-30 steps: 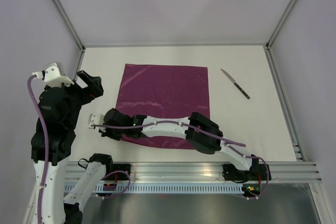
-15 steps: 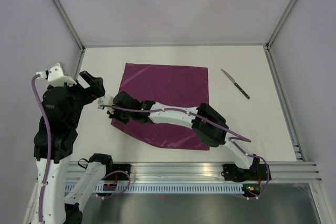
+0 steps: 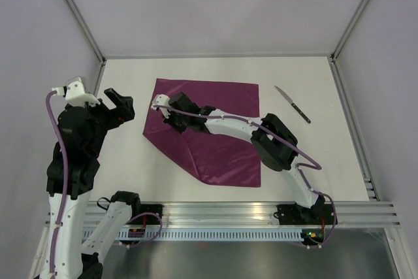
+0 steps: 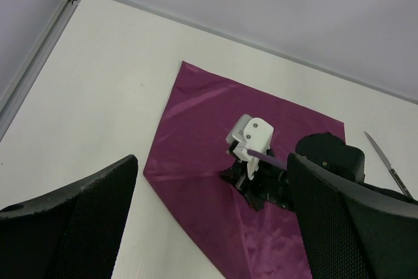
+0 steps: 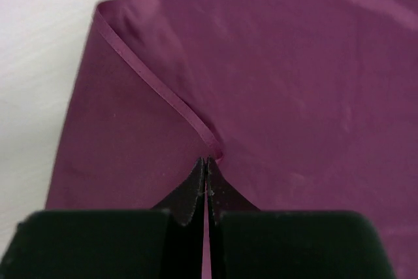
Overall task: Fold the napkin, place the utensils inside, and roll it up
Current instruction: Fold the napkin at the center of the board.
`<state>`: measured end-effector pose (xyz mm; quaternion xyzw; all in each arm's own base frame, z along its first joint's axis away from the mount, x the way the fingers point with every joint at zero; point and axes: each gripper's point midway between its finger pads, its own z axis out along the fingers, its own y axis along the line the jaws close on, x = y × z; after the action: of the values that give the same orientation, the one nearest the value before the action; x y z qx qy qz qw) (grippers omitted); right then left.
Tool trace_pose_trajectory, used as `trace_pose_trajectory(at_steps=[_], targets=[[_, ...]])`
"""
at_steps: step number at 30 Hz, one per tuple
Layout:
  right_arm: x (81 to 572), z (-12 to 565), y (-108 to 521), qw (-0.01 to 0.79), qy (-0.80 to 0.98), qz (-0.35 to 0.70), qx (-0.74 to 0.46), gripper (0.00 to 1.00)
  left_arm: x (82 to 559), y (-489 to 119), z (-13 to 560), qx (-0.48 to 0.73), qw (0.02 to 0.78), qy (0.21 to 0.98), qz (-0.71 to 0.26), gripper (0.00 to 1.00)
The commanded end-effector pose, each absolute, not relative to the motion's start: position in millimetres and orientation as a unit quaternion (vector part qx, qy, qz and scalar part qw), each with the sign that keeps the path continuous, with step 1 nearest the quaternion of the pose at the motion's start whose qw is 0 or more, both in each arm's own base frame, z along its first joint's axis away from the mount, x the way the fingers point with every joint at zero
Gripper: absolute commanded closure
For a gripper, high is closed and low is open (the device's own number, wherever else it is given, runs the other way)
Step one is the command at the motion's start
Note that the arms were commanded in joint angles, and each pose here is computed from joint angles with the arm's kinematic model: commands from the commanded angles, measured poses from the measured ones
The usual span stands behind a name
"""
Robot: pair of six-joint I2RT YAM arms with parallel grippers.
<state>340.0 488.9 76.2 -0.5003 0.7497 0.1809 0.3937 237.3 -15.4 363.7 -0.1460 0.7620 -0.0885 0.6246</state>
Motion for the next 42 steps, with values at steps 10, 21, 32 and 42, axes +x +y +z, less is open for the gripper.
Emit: trace_pose_trajectory(at_steps=[10, 21, 32, 42], targets=[[433, 104, 392, 0.428, 0.802, 0.113, -0.401, 0.99, 248, -28, 365, -0.094, 0.633, 0.762, -0.100, 0.02], [488, 101, 322, 0.440, 0.829, 0.065, -0.340, 1.00, 259, -37, 351, -0.071, 0.621, 0.773, -0.110, 0.02], [519, 96, 255, 0.444, 0.848, 0.032, -0.287, 1.00, 263, -43, 346, -0.060, 0.617, 0.776, -0.119, 0.02], [536, 100, 214, 0.453, 0.855, 0.012, -0.253, 1.00, 264, -45, 341, -0.058, 0.612, 0.779, -0.124, 0.02]])
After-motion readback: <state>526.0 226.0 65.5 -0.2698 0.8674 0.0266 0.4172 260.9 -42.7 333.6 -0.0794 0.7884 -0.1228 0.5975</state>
